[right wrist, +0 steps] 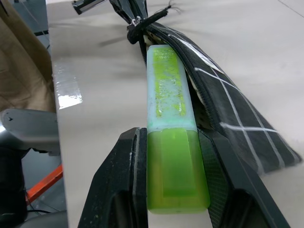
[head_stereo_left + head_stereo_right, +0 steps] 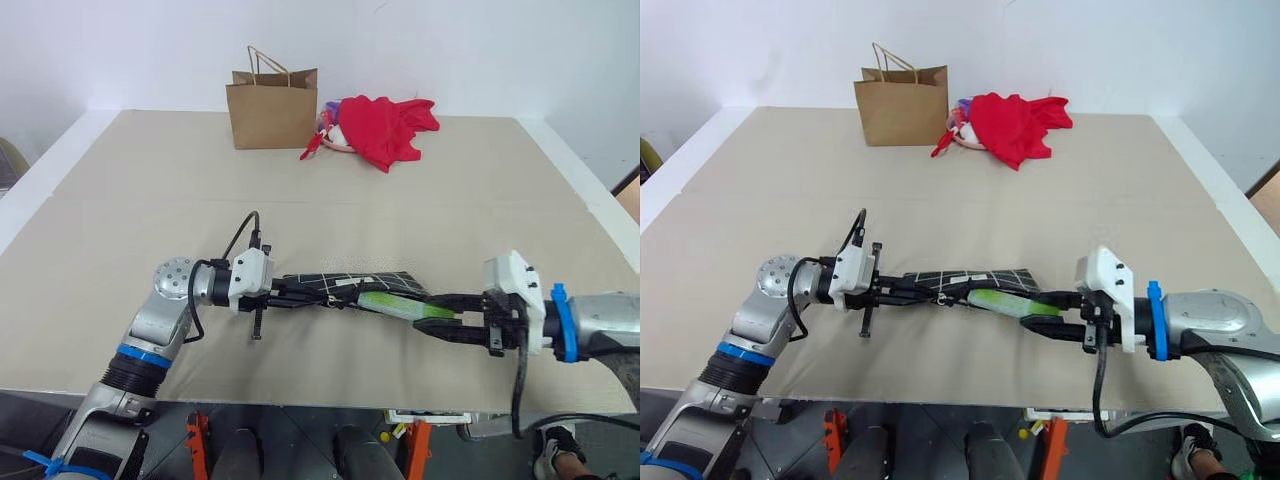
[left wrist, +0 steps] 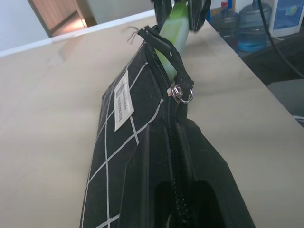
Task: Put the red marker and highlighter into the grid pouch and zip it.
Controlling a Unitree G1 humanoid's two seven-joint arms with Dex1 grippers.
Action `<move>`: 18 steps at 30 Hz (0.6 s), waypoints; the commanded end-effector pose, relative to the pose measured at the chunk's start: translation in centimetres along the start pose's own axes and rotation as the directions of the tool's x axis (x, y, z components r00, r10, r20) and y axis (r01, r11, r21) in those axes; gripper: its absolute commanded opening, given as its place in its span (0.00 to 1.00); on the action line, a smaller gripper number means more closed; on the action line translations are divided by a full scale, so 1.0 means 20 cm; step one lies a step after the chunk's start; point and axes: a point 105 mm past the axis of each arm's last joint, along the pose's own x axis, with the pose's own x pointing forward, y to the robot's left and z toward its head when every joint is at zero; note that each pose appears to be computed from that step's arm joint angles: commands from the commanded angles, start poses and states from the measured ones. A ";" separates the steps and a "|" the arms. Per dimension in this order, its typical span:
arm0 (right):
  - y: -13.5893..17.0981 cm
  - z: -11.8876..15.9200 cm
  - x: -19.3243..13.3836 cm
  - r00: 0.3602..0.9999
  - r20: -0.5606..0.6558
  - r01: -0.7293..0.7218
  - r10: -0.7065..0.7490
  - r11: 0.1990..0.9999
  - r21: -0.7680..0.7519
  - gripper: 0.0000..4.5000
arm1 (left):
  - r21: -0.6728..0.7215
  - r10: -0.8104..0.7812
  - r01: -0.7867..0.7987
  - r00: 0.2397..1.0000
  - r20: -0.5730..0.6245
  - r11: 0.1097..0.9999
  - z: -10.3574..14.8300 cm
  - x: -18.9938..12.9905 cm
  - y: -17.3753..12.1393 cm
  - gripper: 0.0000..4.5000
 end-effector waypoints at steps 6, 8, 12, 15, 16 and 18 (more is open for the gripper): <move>-0.03 0.08 0.06 0.998 0.056 -0.012 0.015 0.999 -0.044 0.47 | 0.037 0.005 -0.006 1.000 0.026 0.999 0.05 0.01 0.01 0.00; -0.02 0.09 0.07 0.998 0.057 -0.022 0.027 0.996 -0.089 0.64 | 0.035 0.009 -0.009 1.000 0.024 0.999 0.05 0.01 0.01 0.00; 0.12 0.15 0.05 0.984 0.093 -0.120 0.150 0.956 -0.267 0.98 | 0.032 0.022 -0.022 1.000 0.012 0.999 0.05 -0.01 0.01 0.00; 0.19 0.19 0.07 0.972 0.136 -0.131 0.192 0.922 -0.364 0.98 | 0.035 0.031 -0.031 1.000 0.004 0.999 0.05 -0.02 0.02 0.00; 0.20 0.20 0.08 0.969 0.155 -0.120 0.191 0.918 -0.378 0.98 | 0.035 0.032 -0.032 0.999 0.004 0.999 0.05 -0.02 0.03 0.00; 0.16 0.25 0.12 0.964 0.215 -0.052 0.155 0.906 -0.420 0.98 | 0.038 0.030 -0.030 1.000 0.006 0.999 0.05 -0.02 0.03 0.00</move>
